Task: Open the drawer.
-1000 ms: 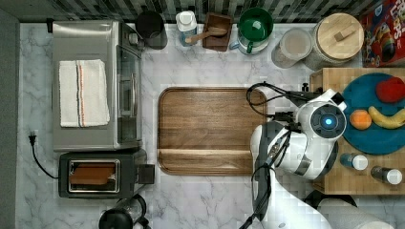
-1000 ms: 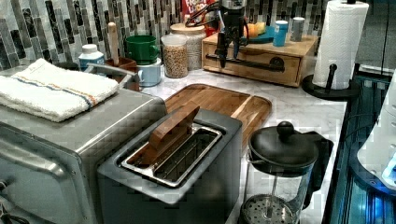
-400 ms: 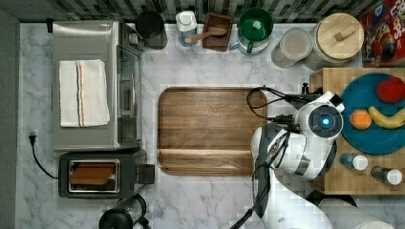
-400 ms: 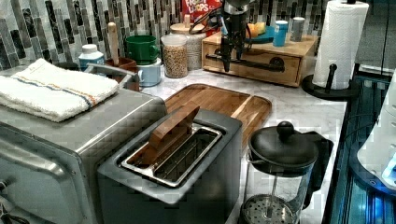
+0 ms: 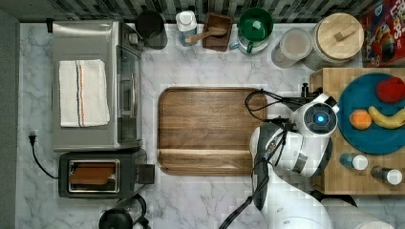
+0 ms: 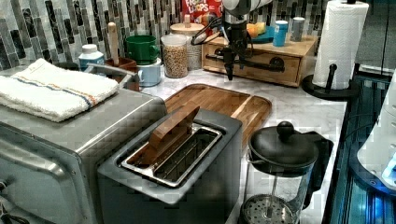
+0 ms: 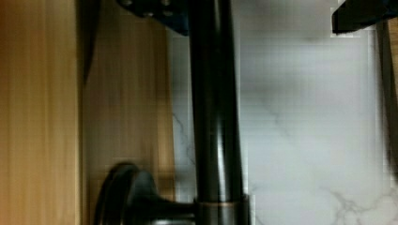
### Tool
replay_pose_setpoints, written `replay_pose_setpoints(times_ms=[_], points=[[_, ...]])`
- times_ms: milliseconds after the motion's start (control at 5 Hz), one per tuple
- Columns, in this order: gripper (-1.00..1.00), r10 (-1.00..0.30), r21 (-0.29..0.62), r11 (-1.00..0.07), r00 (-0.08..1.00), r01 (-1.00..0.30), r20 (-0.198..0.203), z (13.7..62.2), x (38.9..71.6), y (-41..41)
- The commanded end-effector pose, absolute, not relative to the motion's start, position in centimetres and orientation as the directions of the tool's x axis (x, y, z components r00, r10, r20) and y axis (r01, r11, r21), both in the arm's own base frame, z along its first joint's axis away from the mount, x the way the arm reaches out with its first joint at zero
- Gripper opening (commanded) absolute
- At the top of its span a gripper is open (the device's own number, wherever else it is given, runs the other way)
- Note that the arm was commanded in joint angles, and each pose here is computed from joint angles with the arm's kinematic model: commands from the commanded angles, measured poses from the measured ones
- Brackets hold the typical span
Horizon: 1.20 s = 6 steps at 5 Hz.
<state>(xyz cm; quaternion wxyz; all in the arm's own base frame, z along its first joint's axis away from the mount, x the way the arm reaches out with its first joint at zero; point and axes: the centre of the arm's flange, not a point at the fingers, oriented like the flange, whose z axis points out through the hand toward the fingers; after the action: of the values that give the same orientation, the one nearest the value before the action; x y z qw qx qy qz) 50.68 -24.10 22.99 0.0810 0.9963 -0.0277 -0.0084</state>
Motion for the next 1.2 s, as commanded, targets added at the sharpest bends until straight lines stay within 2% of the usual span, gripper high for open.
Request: replay_pose_setpoints(times_ms=[200, 400, 600, 800, 1200], points=[[1.00, 0.029, 0.145, -0.989, 0.999, 0.022, 0.045, 27.0, 52.8, -16.6], [1.00, 0.068, 0.081, -0.995, 0.995, 0.062, 0.072, 26.0, 53.1, -13.1], [1.00, 0.097, 0.048, -0.994, 0.994, 0.094, 0.058, 24.9, 54.1, -10.9], [1.00, 0.107, 0.058, -0.993, 0.991, 0.103, 0.076, 24.1, 54.3, -7.6], [1.00, -0.018, 0.041, -0.999, 0.999, -0.019, 0.037, 25.1, 53.3, 0.3]])
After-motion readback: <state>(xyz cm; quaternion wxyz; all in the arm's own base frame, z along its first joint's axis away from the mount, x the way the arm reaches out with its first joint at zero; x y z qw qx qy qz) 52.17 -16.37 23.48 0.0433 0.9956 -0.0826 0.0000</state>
